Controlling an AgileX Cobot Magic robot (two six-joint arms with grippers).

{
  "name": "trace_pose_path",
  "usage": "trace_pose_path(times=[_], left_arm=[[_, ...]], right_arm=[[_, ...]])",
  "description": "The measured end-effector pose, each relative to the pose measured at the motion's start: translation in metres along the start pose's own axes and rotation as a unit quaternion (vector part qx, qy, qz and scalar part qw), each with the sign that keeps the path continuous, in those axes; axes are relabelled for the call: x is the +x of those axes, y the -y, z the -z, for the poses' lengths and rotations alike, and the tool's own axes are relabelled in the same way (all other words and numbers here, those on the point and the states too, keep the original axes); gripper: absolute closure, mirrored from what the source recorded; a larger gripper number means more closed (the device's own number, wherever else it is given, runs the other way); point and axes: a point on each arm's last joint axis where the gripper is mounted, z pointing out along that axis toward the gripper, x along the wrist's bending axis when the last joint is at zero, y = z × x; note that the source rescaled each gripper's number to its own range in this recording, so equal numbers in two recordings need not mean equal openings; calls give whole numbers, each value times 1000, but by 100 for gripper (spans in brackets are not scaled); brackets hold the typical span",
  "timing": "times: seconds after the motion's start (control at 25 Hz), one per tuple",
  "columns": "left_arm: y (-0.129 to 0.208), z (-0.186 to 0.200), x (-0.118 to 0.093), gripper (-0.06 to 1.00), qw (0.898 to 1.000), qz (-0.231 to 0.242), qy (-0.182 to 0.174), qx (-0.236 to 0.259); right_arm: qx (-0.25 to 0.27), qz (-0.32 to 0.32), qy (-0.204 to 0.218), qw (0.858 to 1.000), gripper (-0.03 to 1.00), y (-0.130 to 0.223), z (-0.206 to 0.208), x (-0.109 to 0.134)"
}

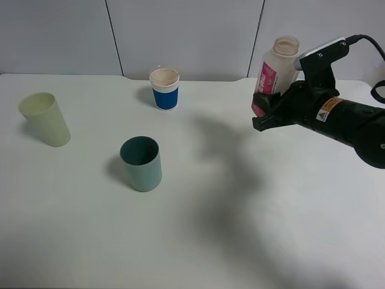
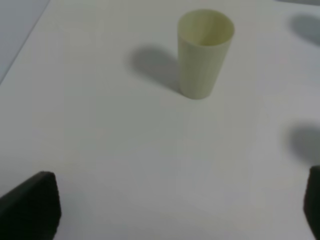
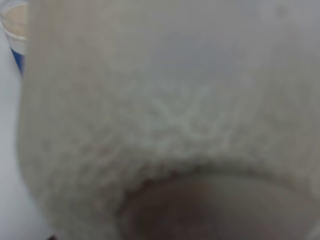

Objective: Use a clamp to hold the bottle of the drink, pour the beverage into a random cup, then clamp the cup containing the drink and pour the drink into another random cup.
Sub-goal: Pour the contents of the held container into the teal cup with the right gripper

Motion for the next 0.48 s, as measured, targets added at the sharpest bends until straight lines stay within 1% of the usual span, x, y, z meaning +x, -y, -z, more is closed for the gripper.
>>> trace_pose_path(times=[0.24,0.48], left_arm=[[0,0,0,2,1000,0,0,0],[0,0,0,2,1000,0,0,0]], right_arm=[[-8,29,-18,999,97,-27,-17,8],[-2,51,-38,998,97,-53,-30,19]])
